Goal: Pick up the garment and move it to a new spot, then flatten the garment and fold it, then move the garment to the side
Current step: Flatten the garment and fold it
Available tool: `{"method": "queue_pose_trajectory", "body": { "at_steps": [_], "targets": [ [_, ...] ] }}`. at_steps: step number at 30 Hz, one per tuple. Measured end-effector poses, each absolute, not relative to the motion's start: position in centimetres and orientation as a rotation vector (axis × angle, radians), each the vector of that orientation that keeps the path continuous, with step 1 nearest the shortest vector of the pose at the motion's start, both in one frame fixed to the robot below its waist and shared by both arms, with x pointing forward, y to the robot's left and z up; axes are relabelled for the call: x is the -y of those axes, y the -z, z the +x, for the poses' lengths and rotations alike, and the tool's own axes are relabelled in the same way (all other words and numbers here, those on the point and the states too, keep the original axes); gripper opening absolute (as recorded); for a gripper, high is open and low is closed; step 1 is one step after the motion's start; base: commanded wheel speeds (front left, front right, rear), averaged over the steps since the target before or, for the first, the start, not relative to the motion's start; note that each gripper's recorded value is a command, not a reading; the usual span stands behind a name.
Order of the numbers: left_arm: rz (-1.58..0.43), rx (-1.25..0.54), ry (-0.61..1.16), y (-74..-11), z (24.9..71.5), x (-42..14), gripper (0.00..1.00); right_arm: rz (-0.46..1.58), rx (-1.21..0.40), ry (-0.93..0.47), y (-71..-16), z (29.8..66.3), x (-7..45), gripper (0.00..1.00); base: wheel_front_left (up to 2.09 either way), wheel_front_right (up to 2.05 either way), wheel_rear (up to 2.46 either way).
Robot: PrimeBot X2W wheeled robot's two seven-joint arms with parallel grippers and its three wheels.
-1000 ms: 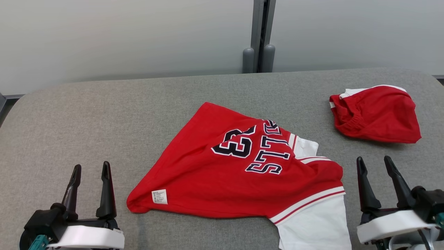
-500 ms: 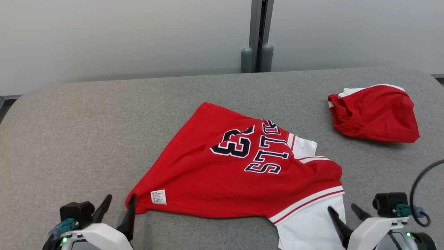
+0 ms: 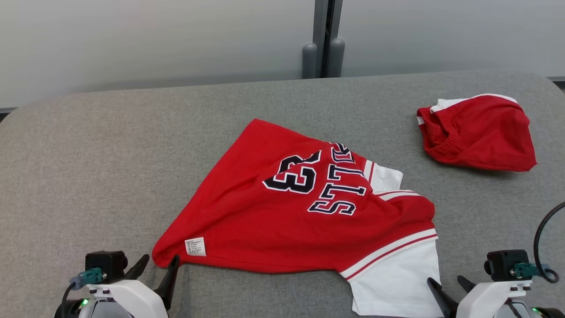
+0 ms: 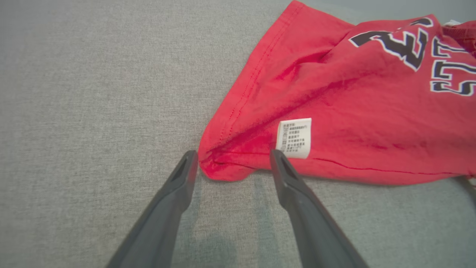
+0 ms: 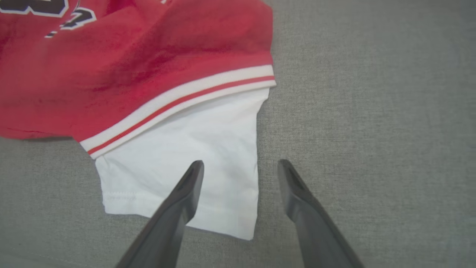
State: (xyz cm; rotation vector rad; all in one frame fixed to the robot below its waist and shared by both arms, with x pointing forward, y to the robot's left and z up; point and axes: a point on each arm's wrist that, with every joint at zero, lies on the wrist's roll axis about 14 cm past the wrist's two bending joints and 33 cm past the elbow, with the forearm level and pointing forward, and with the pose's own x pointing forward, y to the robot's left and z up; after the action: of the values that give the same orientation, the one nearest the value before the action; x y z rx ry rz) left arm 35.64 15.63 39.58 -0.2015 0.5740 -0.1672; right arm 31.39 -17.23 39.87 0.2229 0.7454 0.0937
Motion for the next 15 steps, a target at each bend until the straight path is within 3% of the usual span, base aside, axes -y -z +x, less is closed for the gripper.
{"method": "queue_pose_trajectory", "body": {
  "at_steps": [15],
  "targets": [
    [-0.184,-0.626,0.188,-37.7,37.1,-15.4,1.0,0.335,-0.875,-0.103,-36.8,29.7,16.0,1.0,0.0,0.0,0.0]
  ]
}}
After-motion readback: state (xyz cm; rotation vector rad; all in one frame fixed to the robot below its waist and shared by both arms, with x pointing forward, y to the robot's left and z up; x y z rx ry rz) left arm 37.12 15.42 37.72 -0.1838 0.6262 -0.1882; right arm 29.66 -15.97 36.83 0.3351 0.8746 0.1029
